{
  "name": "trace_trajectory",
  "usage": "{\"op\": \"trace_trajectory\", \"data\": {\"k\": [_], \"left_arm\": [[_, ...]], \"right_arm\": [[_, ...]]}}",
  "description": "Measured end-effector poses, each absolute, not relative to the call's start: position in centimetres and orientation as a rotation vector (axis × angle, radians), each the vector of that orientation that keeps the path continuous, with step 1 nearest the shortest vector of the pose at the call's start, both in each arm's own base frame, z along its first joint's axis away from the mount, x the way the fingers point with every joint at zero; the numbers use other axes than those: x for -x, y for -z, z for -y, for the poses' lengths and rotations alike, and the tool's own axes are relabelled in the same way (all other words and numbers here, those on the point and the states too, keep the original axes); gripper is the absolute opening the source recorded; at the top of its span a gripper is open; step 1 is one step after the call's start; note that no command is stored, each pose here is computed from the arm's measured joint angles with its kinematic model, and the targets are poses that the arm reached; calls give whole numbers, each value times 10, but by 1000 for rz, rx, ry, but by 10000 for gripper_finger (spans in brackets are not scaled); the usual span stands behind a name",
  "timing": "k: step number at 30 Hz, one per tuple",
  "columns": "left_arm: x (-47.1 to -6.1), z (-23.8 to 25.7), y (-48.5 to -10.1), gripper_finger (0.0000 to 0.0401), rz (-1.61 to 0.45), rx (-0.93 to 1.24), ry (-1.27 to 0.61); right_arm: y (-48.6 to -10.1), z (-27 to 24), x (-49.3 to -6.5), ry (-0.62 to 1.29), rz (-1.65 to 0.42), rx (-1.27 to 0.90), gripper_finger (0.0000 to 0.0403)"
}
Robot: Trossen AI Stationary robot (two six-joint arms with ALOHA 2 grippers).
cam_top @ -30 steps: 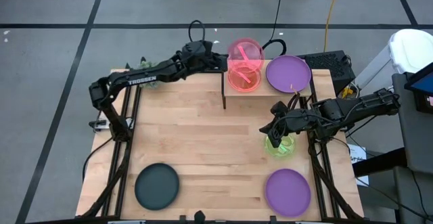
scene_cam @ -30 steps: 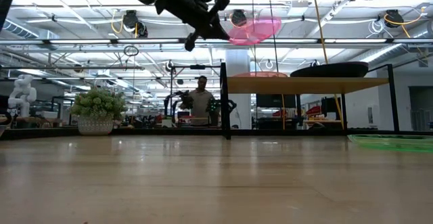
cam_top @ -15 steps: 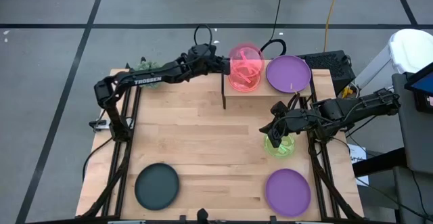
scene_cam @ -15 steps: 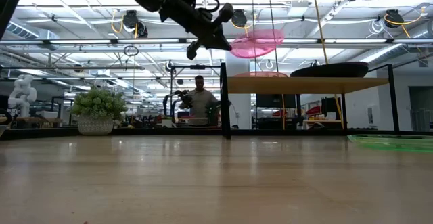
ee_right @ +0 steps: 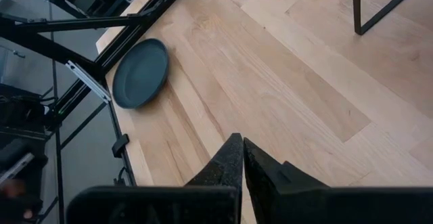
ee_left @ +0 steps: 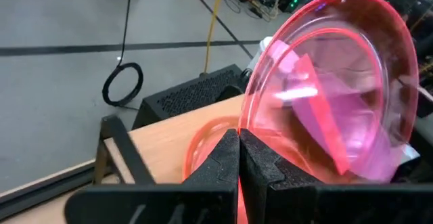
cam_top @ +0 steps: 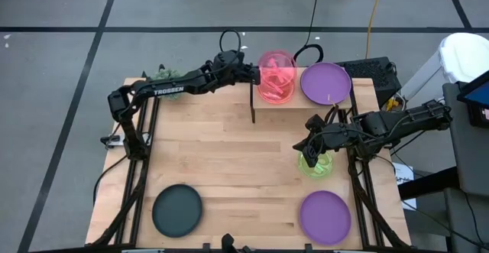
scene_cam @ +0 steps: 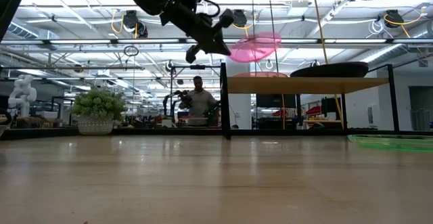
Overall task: Place and stack plates onto a shelf
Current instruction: Stack the pink plate on the pink plate on the shelf
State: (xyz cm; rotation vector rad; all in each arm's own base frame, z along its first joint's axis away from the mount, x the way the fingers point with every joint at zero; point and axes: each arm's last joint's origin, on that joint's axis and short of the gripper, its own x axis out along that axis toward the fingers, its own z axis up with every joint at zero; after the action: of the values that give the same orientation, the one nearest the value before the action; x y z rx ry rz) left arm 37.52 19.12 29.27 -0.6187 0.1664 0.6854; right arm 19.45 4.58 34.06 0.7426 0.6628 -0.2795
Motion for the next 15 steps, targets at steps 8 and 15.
{"op": "trace_trajectory", "data": {"k": [8, 15], "left_arm": [[-377, -195, -282, 1, -194, 665, -686], [-381, -193, -274, 1, -229, 657, -668]], "right_arm": [[-341, -46, -195, 279, -660, -747, 0], [-341, -46, -195, 278, -655, -752, 0]]}}
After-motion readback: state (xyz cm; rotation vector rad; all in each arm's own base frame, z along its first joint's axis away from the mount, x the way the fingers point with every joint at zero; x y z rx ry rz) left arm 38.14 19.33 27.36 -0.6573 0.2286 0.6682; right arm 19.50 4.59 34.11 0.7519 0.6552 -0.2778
